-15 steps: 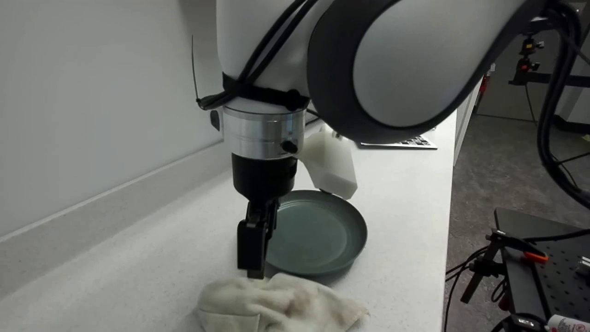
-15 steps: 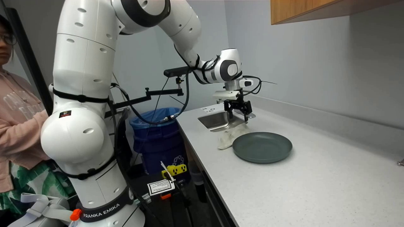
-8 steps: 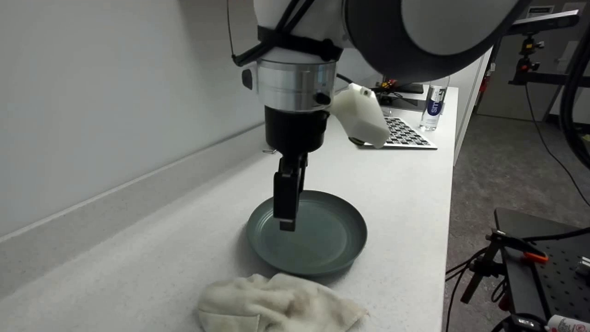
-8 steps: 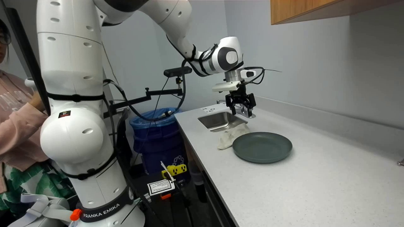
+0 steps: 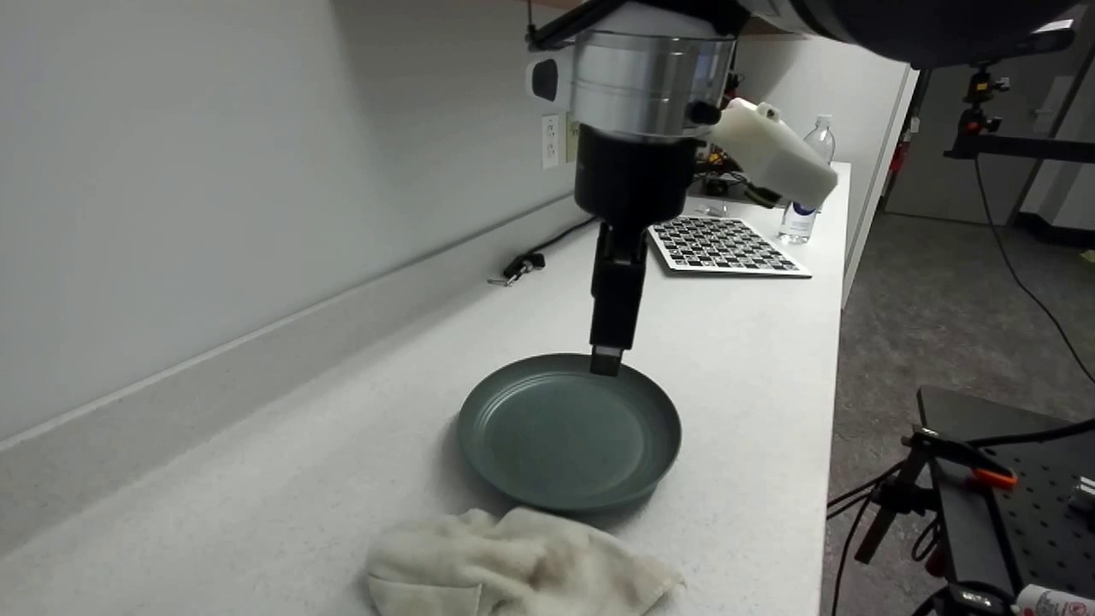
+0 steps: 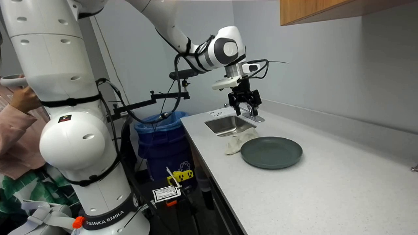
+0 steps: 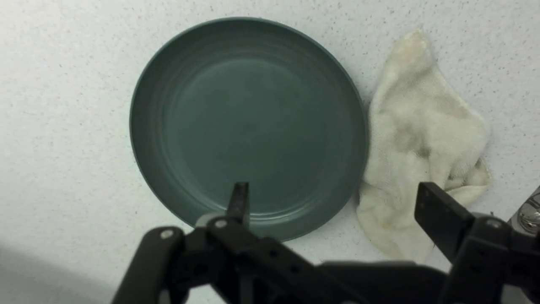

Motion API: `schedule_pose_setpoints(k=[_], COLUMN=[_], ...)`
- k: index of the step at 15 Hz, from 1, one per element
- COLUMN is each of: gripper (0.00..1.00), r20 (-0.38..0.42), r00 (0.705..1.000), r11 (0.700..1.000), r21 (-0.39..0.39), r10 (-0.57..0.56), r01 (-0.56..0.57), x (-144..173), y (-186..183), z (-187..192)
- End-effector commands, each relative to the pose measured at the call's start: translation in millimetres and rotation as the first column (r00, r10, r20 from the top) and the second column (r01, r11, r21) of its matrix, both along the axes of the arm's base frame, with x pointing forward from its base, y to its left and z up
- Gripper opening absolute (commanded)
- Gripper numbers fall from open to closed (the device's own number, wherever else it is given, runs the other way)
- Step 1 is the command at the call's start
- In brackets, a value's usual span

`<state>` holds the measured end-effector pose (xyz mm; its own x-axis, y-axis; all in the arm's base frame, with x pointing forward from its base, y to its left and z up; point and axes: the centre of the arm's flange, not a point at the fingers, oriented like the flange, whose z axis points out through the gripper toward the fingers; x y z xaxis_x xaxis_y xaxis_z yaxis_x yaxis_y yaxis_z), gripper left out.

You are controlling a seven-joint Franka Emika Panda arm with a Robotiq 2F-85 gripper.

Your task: Wipe the grey plate with the white cloth on the countertop

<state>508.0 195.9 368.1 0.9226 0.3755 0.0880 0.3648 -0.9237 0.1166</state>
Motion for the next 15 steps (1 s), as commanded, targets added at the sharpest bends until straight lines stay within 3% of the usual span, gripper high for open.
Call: schedule_pose_setpoints(k=[1, 4, 5, 15], gripper=[1.0, 1.0, 1.0, 1.0], r20=[0.038, 0.041, 0.016, 0.01], r00=[0.999, 0.999, 1.0, 1.0], r11=[1.0, 1.0, 1.0, 1.0], r21=[0.001, 0.005, -0.008, -0.01], r10=[0.001, -0.005, -0.006, -0.003], r01=[-0.001, 0.005, 0.006, 0.003], x=[-38.1, -52.8, -30.3, -32.1], y=[-18.4, -26.1, -13.8, -12.8], z=[17.7, 22.9, 14.1, 10.8])
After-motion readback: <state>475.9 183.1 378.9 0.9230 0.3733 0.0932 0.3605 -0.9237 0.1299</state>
